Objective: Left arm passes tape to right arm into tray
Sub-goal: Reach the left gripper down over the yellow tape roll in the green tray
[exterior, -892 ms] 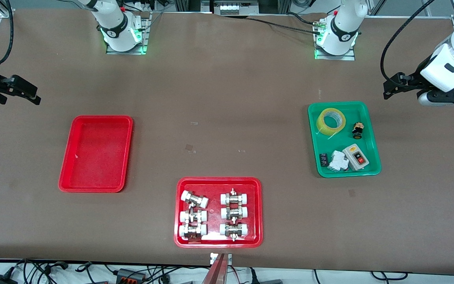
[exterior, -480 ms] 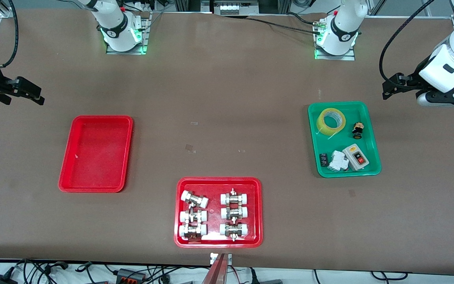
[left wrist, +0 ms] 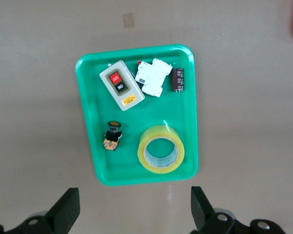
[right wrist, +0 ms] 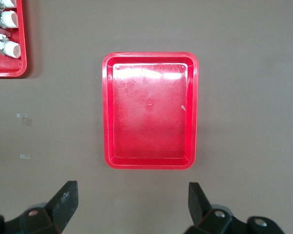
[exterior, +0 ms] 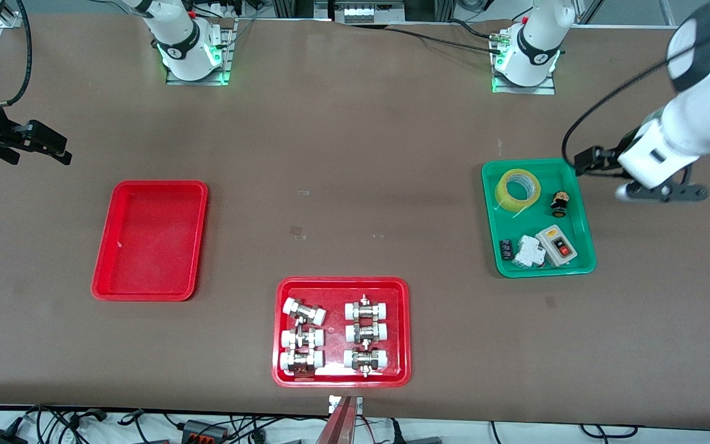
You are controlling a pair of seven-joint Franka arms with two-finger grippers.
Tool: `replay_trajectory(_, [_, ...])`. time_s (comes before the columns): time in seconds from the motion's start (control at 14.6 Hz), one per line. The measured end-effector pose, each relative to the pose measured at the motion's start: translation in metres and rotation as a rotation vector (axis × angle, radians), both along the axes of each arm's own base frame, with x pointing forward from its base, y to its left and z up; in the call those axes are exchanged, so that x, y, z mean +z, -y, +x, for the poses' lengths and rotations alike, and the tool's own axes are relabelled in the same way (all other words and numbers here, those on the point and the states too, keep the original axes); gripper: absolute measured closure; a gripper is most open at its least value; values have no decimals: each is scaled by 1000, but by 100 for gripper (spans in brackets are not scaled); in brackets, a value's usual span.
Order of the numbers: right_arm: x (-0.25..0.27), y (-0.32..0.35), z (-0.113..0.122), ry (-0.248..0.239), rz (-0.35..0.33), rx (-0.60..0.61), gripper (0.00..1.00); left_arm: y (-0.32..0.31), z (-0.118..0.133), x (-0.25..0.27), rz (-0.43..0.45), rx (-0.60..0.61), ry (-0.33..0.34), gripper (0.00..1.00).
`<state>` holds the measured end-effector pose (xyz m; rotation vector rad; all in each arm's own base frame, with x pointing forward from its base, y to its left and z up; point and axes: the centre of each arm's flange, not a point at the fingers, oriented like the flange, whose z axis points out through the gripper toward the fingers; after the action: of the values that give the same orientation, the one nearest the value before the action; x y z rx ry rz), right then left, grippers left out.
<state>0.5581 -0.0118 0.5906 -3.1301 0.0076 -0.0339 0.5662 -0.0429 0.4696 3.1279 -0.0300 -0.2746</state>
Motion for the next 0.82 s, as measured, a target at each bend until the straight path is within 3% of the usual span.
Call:
replay_trajectory(0.21, [-3, -1, 3, 4, 0, 3, 0, 10, 4, -89, -9, -16, -55, 0])
replay_trajectory(0.41, [-8, -9, 6, -1, 0, 15, 0, 13, -22, -160, -10, -18, -78, 0])
replay_trajectory(0.62, [-8, -11, 6, 5, -1, 19, 0, 9, -44, -195, -9, -11, -79, 0])
replay_trajectory(0.82, [-8, -11, 7, 4, -1, 19, 0, 8, -48, -202, -9, -11, -83, 0])
